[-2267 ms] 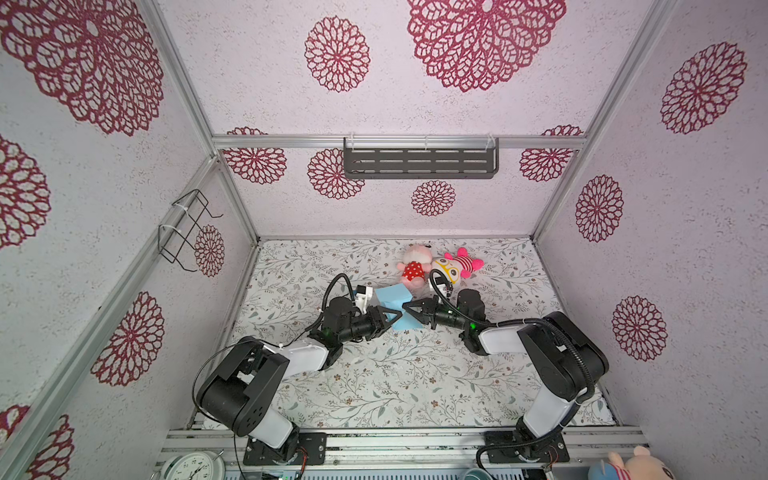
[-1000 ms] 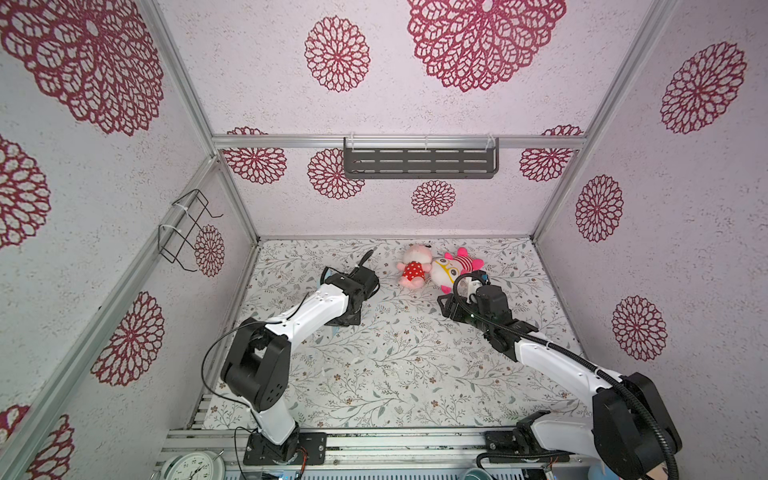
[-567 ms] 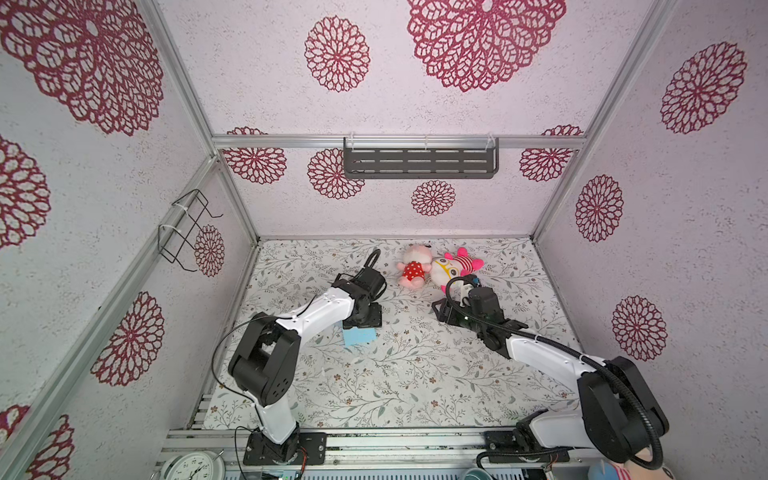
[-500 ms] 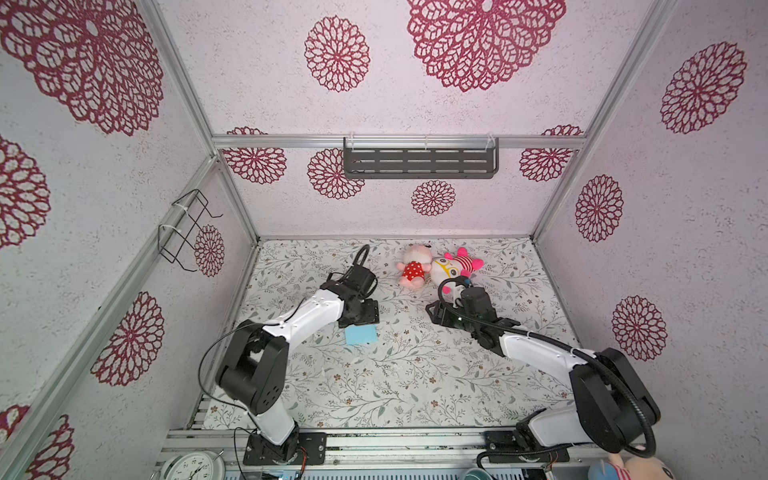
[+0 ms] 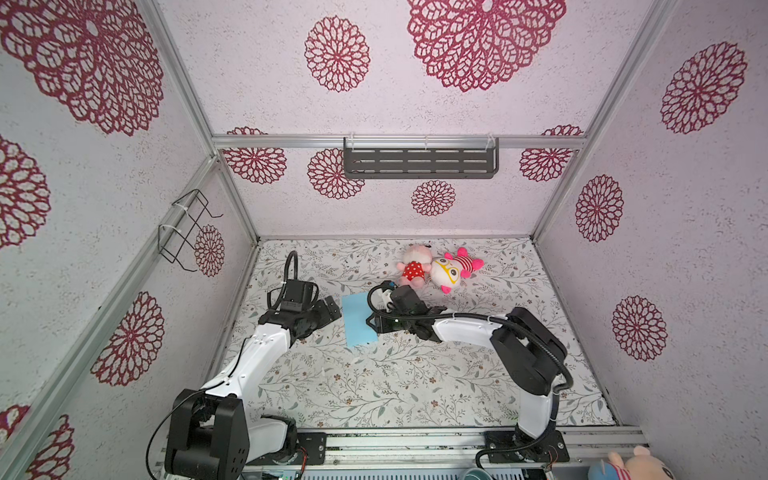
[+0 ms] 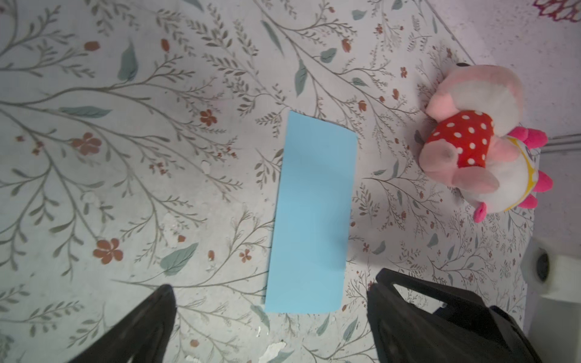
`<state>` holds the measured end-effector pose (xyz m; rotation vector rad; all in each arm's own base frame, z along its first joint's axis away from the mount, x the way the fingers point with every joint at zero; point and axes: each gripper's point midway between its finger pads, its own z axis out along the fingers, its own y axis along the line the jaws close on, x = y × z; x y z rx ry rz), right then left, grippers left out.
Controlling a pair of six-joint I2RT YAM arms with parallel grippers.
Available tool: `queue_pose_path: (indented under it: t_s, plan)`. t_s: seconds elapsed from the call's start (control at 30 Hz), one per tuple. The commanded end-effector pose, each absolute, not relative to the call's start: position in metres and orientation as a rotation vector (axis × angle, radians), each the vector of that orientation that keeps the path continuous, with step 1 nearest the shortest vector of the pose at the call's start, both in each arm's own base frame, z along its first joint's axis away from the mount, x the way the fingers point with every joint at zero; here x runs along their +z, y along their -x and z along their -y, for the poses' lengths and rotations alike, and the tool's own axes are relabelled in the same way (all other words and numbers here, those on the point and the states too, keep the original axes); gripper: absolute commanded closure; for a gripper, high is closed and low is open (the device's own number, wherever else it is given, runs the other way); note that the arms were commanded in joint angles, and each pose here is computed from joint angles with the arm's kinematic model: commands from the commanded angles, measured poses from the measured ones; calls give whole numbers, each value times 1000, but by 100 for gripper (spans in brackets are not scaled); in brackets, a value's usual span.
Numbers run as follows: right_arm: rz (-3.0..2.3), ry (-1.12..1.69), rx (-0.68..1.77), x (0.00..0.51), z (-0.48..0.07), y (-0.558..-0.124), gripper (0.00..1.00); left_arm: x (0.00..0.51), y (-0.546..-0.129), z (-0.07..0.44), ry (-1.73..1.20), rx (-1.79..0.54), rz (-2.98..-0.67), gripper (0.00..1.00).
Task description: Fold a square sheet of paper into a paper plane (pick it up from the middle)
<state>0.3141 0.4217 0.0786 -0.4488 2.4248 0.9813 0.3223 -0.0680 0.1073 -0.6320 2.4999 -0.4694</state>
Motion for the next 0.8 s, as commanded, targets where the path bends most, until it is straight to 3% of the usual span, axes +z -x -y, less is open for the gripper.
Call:
queue_pose_path:
  t_s: [0.0, 0.43, 0.77]
  plan:
    - [-2460, 467, 1006, 72, -436, -316, 64, 112, -326, 68, 670, -570, -2447, 2]
    - [-2638, 509, 847, 16, -388, -297, 64, 93, -326, 84, 675, -710, -2496, 2]
    - [-2681, 406, 1056, 4, -324, -263, 63, 69, -301, 154, 615, -1070, -2561, 1]
